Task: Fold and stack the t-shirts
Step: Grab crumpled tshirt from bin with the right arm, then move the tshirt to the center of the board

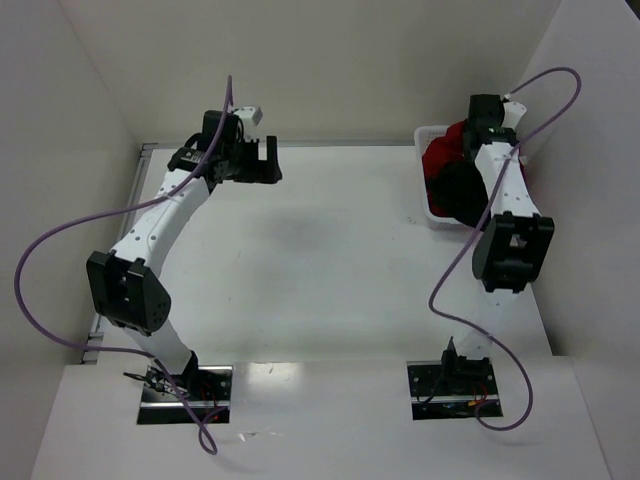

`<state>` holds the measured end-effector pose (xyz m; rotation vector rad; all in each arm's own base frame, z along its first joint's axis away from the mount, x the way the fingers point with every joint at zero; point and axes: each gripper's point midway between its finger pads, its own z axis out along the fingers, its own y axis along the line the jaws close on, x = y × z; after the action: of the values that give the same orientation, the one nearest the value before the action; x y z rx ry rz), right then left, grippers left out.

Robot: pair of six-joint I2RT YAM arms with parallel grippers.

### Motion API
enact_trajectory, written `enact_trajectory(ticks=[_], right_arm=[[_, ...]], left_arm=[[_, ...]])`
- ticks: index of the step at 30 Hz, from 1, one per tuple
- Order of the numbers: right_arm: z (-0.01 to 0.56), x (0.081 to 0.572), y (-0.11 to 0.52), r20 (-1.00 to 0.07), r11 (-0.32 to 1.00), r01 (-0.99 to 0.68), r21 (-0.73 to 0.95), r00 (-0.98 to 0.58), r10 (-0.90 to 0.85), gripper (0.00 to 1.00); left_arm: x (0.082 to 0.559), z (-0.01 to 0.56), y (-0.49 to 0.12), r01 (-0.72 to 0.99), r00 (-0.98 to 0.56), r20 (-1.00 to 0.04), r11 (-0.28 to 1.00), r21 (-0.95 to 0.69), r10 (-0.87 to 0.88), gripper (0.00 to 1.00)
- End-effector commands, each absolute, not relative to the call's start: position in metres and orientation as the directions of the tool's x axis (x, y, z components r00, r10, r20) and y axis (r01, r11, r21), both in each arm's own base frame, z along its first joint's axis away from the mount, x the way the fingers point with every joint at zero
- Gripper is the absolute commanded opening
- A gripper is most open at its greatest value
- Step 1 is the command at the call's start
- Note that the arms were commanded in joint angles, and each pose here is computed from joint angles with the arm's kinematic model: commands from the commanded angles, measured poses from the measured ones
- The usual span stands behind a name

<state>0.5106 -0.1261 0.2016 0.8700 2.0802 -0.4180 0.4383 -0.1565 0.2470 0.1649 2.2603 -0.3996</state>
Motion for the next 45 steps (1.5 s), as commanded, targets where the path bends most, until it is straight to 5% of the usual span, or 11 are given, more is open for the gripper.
enact_trajectory(ticks=[1, 5, 11, 18, 22, 27, 34, 40, 43, 45], right_arm=[[0.343, 0.486, -0.092, -0.923, 0.769, 0.609, 0.193, -0.154, 0.353, 0.01], [0.395, 0.472, -0.042, -0.887, 0.845, 0.396, 0.359, -0.137, 0.441, 0.01], [0.456, 0.437, -0.004, -0.912, 0.897, 0.229, 0.379, -0.075, 0.404, 0.01], [0.498, 0.379, 0.092, -0.894, 0.880, -0.161, 0.446, -0.119, 0.432, 0.01], [0.450, 0.359, 0.150, -0.869, 0.838, -0.269, 0.475, -0.295, 0.398, 0.01], [0.443, 0.316, 0.207, -0.834, 0.718, -0.438, 0.541, -0.386, 0.394, 0.01], [0.457, 0.289, 0.244, -0.818, 0.553, -0.607, 0.572, -0.477, 0.322, 0.01], [0.382, 0.305, 0.255, -0.762, 0.573, -0.536, 0.620, -0.585, 0.277, 0.01], [0.303, 0.313, 0.245, -0.713, 0.674, -0.415, 0.611, -0.660, 0.239, 0.13], [0.243, 0.312, 0.234, -0.665, 0.741, -0.325, 0.588, -0.715, 0.214, 0.32]], left_arm=[[0.434, 0.273, -0.167, 0.309, -0.611, -0.791, 0.907, -0.285, -0.040, 1.00], [0.431, 0.278, -0.175, 0.350, -0.600, -0.799, 0.885, -0.308, -0.041, 1.00], [0.424, 0.287, -0.183, 0.416, -0.572, -0.820, 0.852, -0.317, -0.026, 1.00], [0.395, 0.321, -0.188, 0.462, -0.526, -0.846, 0.806, -0.369, -0.087, 1.00], [0.362, 0.357, -0.182, 0.509, -0.464, -0.878, 0.775, -0.374, -0.119, 1.00], [0.300, 0.395, -0.205, 0.718, -0.371, -0.912, 0.568, -0.403, -0.178, 1.00], [0.276, 0.403, -0.174, 0.658, -0.270, -0.946, 0.684, -0.315, -0.177, 1.00], [0.298, 0.357, -0.163, 0.536, -0.401, -0.904, 0.761, -0.364, -0.150, 1.00], [0.303, 0.340, -0.162, 0.514, -0.449, -0.885, 0.774, -0.371, -0.127, 1.00], [0.306, 0.331, -0.158, 0.494, -0.464, -0.879, 0.792, -0.358, -0.109, 1.00]])
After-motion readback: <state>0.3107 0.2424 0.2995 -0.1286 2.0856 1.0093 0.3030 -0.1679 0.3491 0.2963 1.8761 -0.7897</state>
